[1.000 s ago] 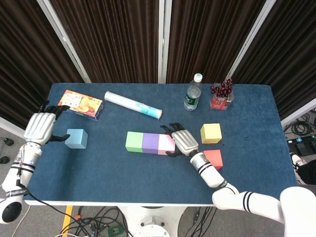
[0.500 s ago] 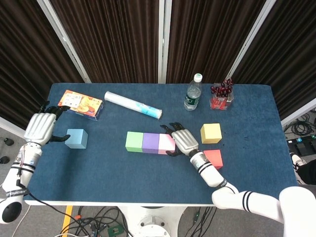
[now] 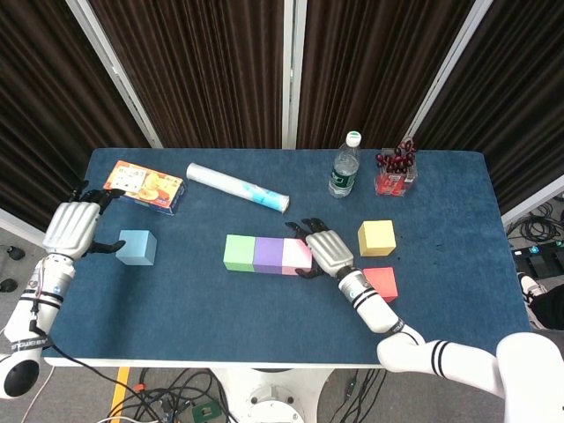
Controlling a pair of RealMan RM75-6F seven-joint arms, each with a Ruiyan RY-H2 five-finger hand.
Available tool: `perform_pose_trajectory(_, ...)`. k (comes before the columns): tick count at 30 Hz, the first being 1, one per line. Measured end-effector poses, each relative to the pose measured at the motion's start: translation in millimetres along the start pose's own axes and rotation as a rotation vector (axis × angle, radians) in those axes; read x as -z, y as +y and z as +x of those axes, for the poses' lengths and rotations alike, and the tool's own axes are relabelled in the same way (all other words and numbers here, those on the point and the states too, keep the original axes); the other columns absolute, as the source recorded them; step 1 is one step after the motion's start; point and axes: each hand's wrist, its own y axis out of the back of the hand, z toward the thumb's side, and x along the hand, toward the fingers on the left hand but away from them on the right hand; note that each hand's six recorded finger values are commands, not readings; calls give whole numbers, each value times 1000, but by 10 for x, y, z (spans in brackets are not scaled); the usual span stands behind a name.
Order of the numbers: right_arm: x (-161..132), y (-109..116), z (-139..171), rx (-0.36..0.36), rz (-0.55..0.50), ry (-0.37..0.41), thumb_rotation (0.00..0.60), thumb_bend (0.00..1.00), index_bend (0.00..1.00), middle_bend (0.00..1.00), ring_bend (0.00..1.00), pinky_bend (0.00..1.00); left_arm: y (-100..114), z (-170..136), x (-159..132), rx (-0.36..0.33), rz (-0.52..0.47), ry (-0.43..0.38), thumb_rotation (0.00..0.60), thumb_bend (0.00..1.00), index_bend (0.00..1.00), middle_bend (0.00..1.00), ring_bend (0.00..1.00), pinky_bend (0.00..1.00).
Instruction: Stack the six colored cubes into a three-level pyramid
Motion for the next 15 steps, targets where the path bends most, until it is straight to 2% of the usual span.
perform_pose_trajectory(6,6,-11,-5,-6,1,-2,600,191,2,258,27,0,-5,-2,4,1,0,0,600,151,183,219,177,44)
perform_pose_trajectory(15,12,-23,13,-22,-3,-2,600,174,0,102,0,0,6,-2,-3,-4,1,-1,600,151,183,218,177,44)
